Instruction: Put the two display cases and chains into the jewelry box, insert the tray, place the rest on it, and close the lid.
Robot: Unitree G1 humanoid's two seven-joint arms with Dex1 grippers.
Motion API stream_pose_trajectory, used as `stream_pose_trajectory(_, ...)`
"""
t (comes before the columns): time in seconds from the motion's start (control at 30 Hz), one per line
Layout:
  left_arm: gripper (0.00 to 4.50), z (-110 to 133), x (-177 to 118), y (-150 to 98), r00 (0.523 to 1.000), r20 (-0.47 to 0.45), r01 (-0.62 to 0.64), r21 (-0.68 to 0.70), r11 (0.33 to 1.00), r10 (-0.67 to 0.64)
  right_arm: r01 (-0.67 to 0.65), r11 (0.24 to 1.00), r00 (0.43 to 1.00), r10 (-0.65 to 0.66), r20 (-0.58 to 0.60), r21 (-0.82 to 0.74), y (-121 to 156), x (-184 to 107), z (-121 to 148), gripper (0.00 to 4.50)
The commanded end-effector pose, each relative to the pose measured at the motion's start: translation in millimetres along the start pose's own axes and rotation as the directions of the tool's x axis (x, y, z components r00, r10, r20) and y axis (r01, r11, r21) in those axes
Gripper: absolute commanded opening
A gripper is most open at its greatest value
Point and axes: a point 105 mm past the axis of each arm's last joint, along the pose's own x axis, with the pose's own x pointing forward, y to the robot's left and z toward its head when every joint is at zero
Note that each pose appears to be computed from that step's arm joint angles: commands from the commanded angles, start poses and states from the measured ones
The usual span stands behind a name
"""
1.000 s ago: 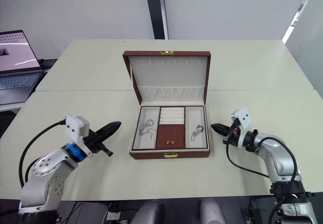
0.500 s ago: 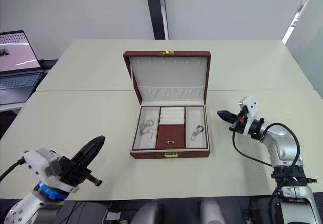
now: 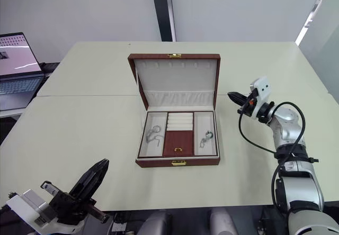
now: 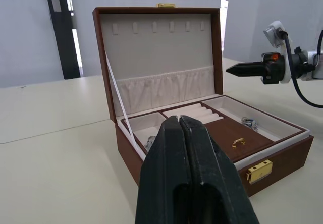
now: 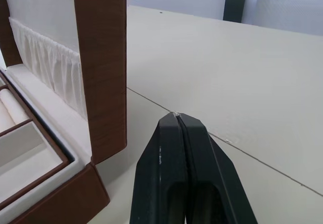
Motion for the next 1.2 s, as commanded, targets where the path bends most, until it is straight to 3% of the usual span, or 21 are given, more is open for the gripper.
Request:
stream_pose_trajectory(0.03,0.00,10.3,2.5,-2.5,0.999,0.047,-0.007,0.029,1.000,0.006,-0.026,0.997,0.998,0.029,0.050,-0.073,-1.8,11.2,23.9,0.01)
stream_pose_trajectory(0.47,0.00,4.1,1.8,-0.4,0.999,0.035,-0.017,0.035,0.999,0.016,-0.062,0.992,0.986,0.078,0.146,-0.112,6.2,56.1,69.6,0.01)
stream_pose_trajectory(0.73,0.00,1.0,0.0,-0.2,0.999,0.029,-0.020,0.035,0.999,0.019,-0.192,0.977,0.959,0.207,0.194,-0.095,27.7,67.7,84.1,0.01)
stream_pose_trajectory(0.97,0.00,-1.2,-1.1,-1.1,1.000,0.018,-0.020,0.026,0.999,0.020,-0.349,0.932,0.912,0.362,0.191,-0.099,46.6,60.9,83.4,0.01)
stream_pose_trajectory(1.07,0.00,-2.0,-1.3,0.1,1.000,0.012,-0.026,0.018,0.999,0.026,-0.472,0.878,0.871,0.478,0.108,-0.083,58.7,46.1,68.9,0.01)
stream_pose_trajectory(1.2,0.00,-2.1,1.4,0.2,1.000,0.006,-0.027,0.007,1.000,0.027,-0.443,0.892,0.888,0.450,0.097,-0.090,54.5,37.5,65.9,0.01)
